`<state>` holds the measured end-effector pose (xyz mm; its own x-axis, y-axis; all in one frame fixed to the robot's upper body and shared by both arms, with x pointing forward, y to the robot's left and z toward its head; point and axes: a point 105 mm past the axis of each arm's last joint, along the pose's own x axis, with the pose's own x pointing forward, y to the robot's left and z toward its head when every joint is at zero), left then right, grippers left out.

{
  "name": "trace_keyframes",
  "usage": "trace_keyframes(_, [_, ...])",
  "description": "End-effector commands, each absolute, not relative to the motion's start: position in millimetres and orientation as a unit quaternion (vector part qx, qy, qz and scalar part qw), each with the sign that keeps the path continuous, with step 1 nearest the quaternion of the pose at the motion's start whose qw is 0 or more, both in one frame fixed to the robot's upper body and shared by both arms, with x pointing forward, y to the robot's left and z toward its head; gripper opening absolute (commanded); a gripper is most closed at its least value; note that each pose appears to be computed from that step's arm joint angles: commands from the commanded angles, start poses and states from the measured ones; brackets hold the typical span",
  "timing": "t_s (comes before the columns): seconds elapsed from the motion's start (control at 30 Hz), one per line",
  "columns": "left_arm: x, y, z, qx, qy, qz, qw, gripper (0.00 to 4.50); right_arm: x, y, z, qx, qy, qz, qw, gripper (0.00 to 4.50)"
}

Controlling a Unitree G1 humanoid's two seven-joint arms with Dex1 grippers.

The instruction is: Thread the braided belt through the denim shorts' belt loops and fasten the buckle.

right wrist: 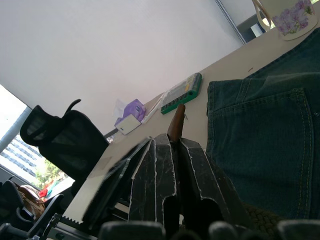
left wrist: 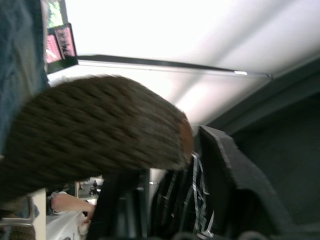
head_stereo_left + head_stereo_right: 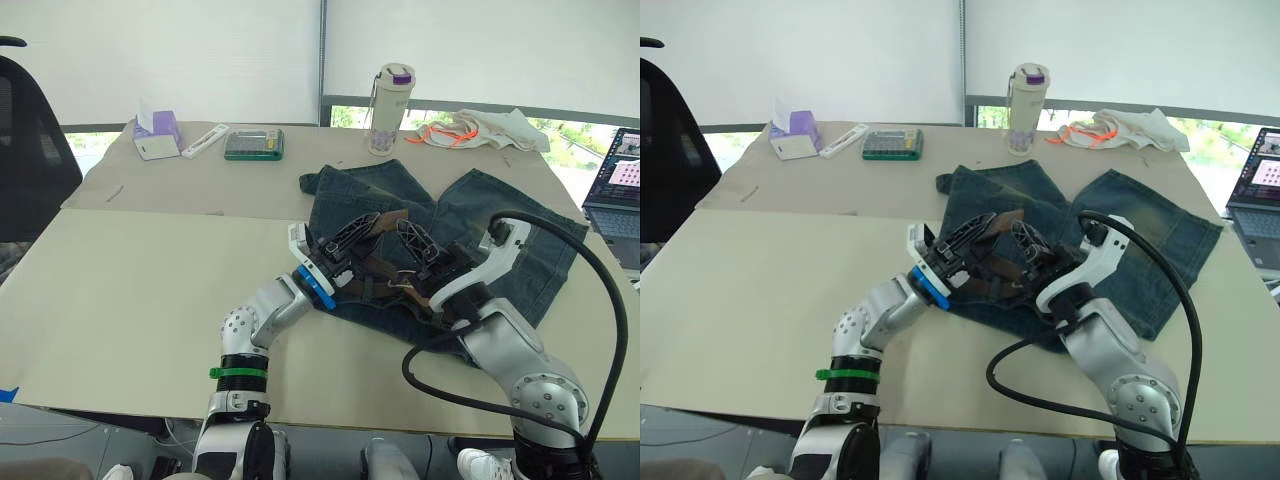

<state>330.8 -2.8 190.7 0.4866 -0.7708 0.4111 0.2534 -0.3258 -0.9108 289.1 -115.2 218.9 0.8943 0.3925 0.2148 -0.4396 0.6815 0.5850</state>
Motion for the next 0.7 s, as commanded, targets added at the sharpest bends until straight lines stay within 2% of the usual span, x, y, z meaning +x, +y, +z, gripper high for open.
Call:
trace_keyframes(0.03, [318.2,-5.9,199.5,-0.620,0.194,-0.508,0.566,3.37,285.4,-115.0,232.4,0.324,-0.059,0.240,0.913,0.00])
trace_keyframes(0.13, [298.0,-4.7,196.4,-0.534,0.202,-0.556,0.604,4.43,285.9,-115.9,233.3,0.323,-0.060,0.239,0.913,0.00])
trace_keyframes(0.27, [271.6,2.4,190.1,-0.353,0.177,-0.619,0.679,4.47,286.4,-116.4,233.7,0.324,-0.061,0.239,0.913,0.00])
trace_keyframes(0.37, [272.3,13.0,188.5,-0.206,0.100,-0.631,0.741,4.47,286.2,-116.9,233.9,0.324,-0.061,0.238,0.913,0.00])
trace_keyframes(0.47, [294.7,24.1,196.8,-0.046,-0.041,-0.584,0.809,4.47,286.6,-117.9,233.5,0.324,-0.060,0.237,0.914,0.00])
trace_keyframes(0.57, [303.5,24.0,199.6,0.050,-0.125,-0.551,0.824,4.47,287.2,-118.2,233.3,0.325,-0.059,0.237,0.914,0.00])
trace_keyframes(0.7, [313.8,18.7,203.0,0.122,-0.206,-0.495,0.835,4.47,288.0,-118.3,233.3,0.326,-0.059,0.236,0.913,0.00])
